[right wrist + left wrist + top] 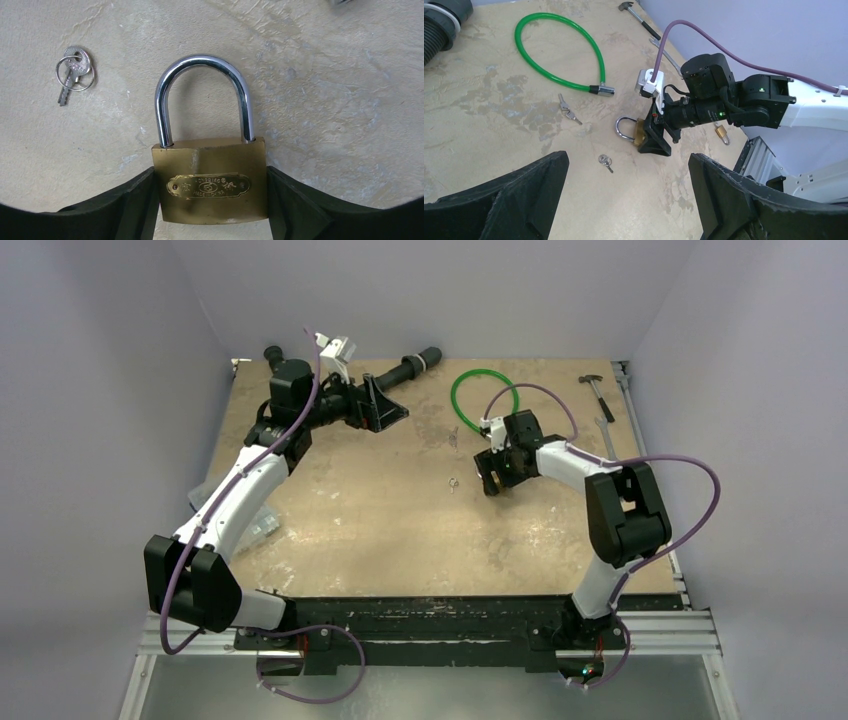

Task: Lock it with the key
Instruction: Place the lock at the center of the board, then pick up the lock from the center of the board.

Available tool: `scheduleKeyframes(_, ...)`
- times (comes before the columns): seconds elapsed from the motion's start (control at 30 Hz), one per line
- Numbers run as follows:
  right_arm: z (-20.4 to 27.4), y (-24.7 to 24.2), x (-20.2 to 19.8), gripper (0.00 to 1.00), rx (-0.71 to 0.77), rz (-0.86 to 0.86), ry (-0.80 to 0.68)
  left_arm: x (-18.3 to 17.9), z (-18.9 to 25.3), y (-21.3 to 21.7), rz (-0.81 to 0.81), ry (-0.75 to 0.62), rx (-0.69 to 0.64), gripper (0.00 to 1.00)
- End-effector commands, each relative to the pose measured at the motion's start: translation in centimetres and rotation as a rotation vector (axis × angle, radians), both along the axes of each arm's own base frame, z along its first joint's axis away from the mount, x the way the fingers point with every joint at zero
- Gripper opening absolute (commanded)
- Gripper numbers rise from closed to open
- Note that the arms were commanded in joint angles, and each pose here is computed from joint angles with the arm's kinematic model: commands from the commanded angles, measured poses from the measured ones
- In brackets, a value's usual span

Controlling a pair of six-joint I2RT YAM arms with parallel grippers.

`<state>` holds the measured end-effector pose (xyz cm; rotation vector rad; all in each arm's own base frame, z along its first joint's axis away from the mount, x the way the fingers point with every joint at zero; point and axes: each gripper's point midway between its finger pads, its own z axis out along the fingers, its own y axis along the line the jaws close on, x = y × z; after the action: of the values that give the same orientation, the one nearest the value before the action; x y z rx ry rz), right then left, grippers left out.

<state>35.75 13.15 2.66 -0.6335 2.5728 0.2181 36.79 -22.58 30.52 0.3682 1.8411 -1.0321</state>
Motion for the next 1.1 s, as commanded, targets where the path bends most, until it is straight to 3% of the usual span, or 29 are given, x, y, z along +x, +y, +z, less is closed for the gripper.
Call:
scheduleKeyframes(0.0, 3.7, 0.8, 2.8, 0.85, 0.046, -0.014, -0.12, -0.1, 0.7, 0.0, -0.007, -0.043, 0.011, 1.0)
scheduleKeyframes(0.07, 4.3, 0.8, 2.7, 0.98, 0.052, -0.012, -0.123, -0.2, 0.7, 0.0, -0.009, -0.044, 0.011, 1.0)
scheduleKeyframes(0.1, 4.6, 0.8, 2.6, 0.99, 0.056, -0.01, -0.127, -0.3, 0.7, 0.0, -0.009, -0.046, 0.011, 1.0)
scheduleKeyframes(0.33, 9.0, -1.3, 2.0, 0.99, 0.084, -0.026, -0.182, -0.6, 1.0, 0.2, -0.01, -0.064, 0.015, 1.0)
scheduleKeyframes(0.57, 11.5, -8.7, -1.0, 0.99, 0.026, -0.14, -0.199, -0.9, 0.6, 0.4, 0.005, -0.063, 0.013, 1.0)
scheduleKeyframes(0.77, 11.3, -16.0, -5.1, 0.99, -0.073, -0.296, -0.146, -1.3, 0.8, 0.7, 0.02, -0.07, 0.007, 1.0)
scheduleKeyframes(1.07, 8.4, -24.8, -11.0, 0.95, -0.186, -0.472, 0.049, -1.7, 1.6, 0.9, 0.02, -0.097, 0.013, 1.0)
